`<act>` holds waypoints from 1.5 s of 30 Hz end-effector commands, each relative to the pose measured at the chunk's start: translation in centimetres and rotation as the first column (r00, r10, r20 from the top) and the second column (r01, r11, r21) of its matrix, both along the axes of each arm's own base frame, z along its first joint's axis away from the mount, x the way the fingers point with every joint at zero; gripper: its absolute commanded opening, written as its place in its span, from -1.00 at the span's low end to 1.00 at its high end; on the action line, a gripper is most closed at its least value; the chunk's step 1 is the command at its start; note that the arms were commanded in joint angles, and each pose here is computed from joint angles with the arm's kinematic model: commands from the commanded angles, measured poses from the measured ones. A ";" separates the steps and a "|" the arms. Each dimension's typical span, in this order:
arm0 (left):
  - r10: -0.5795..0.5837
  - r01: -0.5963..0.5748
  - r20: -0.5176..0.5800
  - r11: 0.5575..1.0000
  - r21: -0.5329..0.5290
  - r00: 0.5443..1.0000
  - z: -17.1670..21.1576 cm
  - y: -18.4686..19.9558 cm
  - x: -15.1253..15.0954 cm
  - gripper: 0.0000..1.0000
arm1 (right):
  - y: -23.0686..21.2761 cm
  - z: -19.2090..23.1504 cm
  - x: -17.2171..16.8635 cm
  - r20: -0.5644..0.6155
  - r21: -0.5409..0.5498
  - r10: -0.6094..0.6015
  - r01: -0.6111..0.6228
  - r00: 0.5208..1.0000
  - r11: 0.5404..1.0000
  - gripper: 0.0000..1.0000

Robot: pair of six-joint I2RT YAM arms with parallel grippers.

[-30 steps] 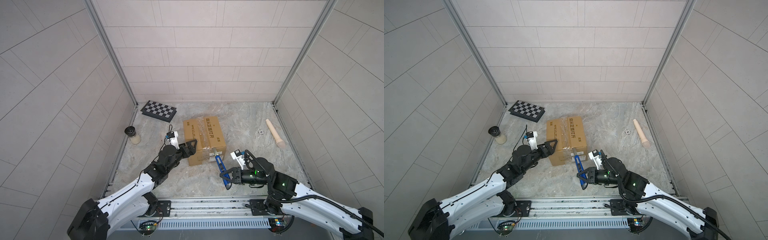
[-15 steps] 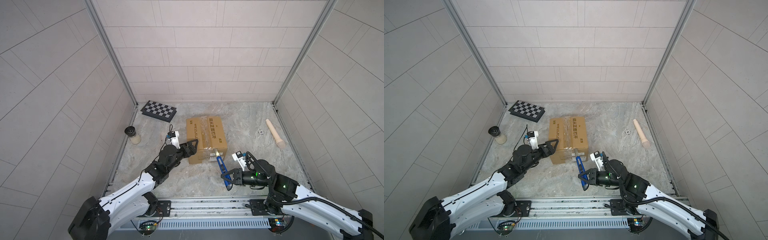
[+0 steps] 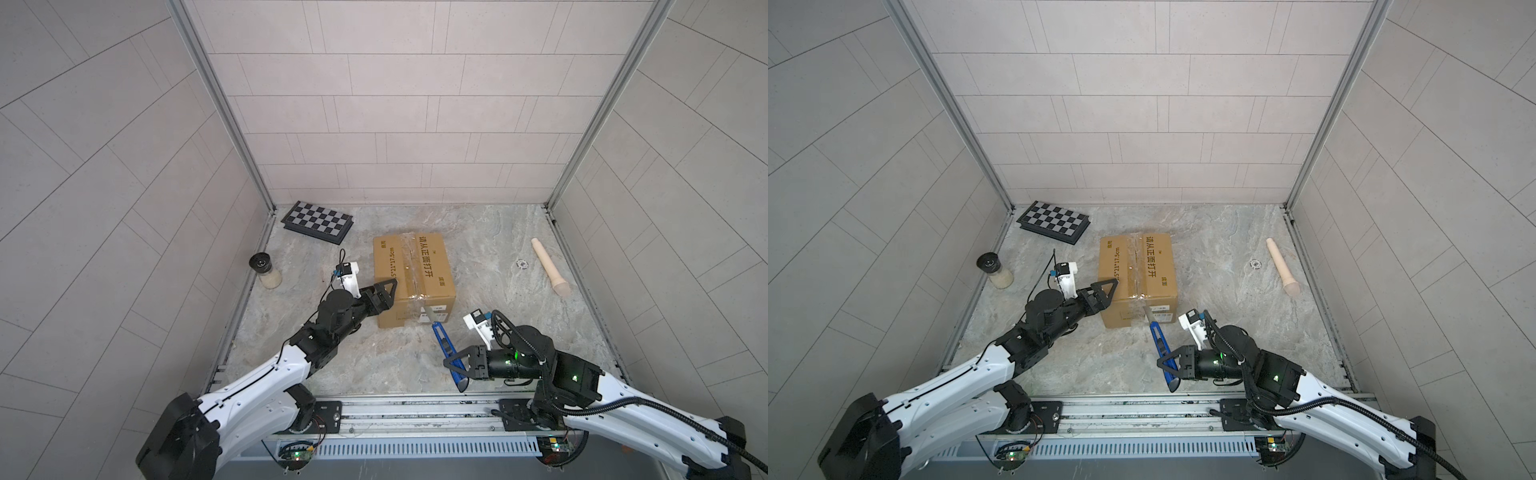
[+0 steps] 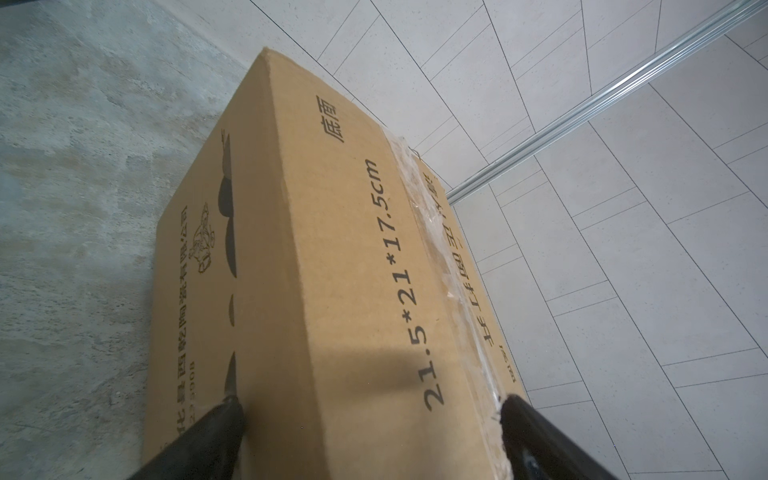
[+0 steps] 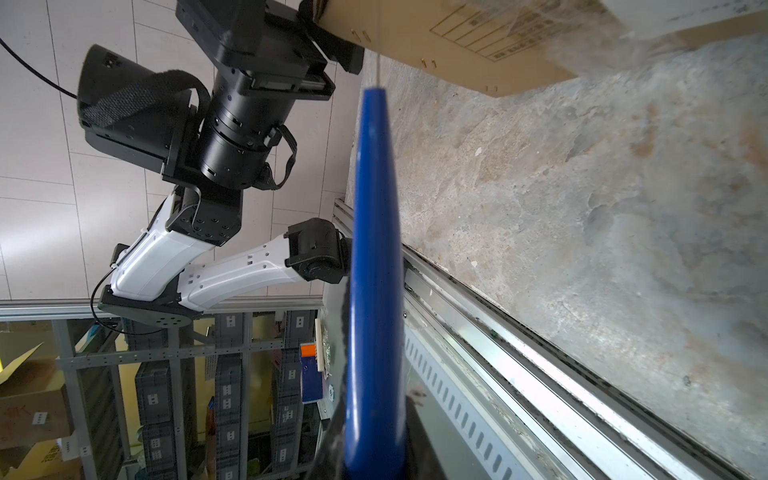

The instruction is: Unpack the express box

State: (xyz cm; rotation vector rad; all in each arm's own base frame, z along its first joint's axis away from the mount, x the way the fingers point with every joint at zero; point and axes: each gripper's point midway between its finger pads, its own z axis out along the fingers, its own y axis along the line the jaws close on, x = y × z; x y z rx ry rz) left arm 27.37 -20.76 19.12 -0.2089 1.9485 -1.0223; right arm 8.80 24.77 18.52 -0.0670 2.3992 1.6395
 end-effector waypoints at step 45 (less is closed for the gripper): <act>-0.012 0.012 0.013 1.000 -0.011 1.000 0.1 -0.2 -0.4 0.99 | 0.5 2.3 2.5 0.049 0.059 -0.040 0.037 0.998 0.998 -1.00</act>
